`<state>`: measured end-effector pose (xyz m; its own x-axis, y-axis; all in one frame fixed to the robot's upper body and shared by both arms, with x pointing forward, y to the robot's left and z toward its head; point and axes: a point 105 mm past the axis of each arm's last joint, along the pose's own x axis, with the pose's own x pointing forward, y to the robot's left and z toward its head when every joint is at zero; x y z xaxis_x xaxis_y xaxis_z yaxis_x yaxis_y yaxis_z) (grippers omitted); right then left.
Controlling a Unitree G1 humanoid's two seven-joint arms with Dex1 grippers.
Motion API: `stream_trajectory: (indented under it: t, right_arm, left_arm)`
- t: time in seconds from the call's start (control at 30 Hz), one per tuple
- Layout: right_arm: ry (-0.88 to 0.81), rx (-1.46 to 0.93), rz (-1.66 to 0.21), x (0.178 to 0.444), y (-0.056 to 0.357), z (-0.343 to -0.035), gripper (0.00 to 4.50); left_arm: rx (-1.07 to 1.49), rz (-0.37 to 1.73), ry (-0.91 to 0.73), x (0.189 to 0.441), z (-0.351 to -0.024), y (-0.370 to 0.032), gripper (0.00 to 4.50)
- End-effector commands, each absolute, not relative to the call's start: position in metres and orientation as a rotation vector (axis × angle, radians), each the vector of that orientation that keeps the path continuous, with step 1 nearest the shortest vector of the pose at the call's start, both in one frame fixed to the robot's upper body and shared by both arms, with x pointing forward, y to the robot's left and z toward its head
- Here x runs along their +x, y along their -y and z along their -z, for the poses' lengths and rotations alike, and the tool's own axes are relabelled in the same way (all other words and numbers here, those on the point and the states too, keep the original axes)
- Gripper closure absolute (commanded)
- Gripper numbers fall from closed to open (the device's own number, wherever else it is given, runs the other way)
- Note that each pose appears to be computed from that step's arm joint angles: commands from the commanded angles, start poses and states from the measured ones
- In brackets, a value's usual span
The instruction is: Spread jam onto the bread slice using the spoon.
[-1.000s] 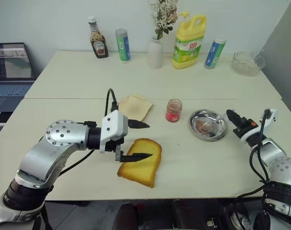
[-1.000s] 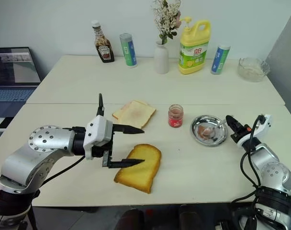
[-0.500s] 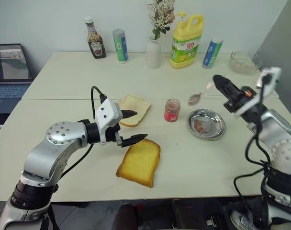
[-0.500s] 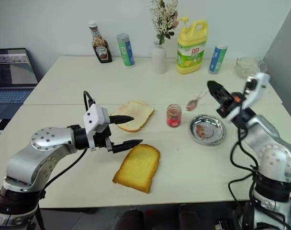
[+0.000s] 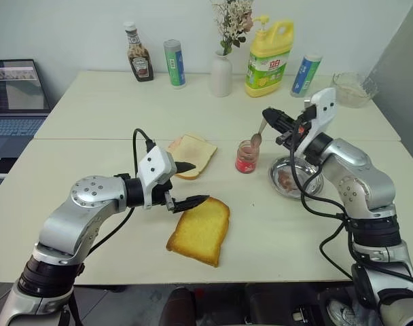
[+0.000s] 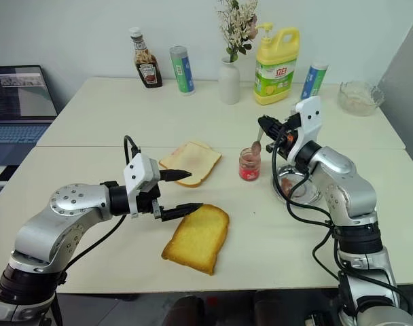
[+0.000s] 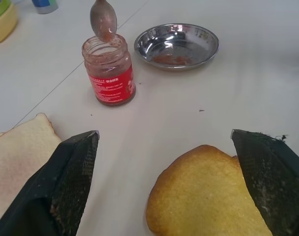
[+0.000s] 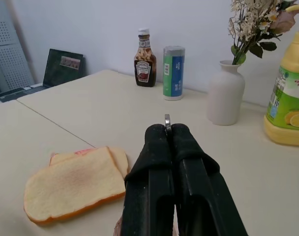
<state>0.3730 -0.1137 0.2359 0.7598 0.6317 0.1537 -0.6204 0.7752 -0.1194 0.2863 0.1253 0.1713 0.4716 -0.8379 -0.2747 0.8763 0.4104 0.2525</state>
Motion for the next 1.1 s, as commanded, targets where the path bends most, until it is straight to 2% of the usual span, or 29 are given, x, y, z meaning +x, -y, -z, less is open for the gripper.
stream_trajectory:
  t: [0.03,0.63,0.83,1.1]
  right_arm:
    - [0.266,-0.128,-0.726,0.371,0.104,-0.249,4.47]
    - [0.290,-0.541,-0.789,0.372,0.083,-0.214,4.47]
    - [0.244,-0.552,-0.794,0.375,0.084,-0.202,4.47]
    - [0.106,-0.396,-0.752,0.387,0.085,-0.191,4.47]
  left_arm:
    - [0.410,1.097,-0.055,0.284,-0.181,-0.119,0.00]
    - [0.415,1.099,-0.032,0.293,-0.177,-0.107,0.00]
    - [0.416,1.106,-0.037,0.291,-0.175,-0.105,0.00]
    - [0.418,1.098,-0.044,0.291,-0.174,-0.107,0.00]
